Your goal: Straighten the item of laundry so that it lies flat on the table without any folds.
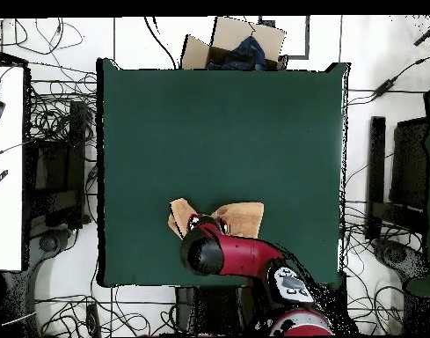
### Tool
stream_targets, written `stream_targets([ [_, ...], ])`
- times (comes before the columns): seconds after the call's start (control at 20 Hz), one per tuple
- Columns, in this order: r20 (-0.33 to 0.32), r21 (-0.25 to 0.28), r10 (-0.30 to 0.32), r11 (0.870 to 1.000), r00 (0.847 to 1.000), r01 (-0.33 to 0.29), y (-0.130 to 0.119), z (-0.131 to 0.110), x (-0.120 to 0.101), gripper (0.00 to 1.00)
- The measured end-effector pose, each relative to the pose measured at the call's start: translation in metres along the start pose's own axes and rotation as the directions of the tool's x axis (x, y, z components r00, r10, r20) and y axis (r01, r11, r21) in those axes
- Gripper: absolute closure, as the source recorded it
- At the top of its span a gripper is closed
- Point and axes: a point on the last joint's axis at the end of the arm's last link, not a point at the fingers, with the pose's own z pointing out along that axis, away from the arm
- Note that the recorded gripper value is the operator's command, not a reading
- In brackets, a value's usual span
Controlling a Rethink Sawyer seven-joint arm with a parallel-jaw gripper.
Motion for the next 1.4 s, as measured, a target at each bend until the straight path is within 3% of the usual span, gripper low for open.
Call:
stream_targets([
  [0.45, -0.013, -0.029, -0.005, 1.000, 1.000, 0.004, 0.017, 0.000, 0.005, 0.00],
  [0.85, -0.052, -0.034, 0.001, 0.999, 0.999, -0.003, 0.035, -0.005, 0.025, 0.00],
  [1.4, -0.105, 0.029, 0.026, 0.999, 0.994, -0.023, 0.088, -0.023, 0.046, 0.00],
])
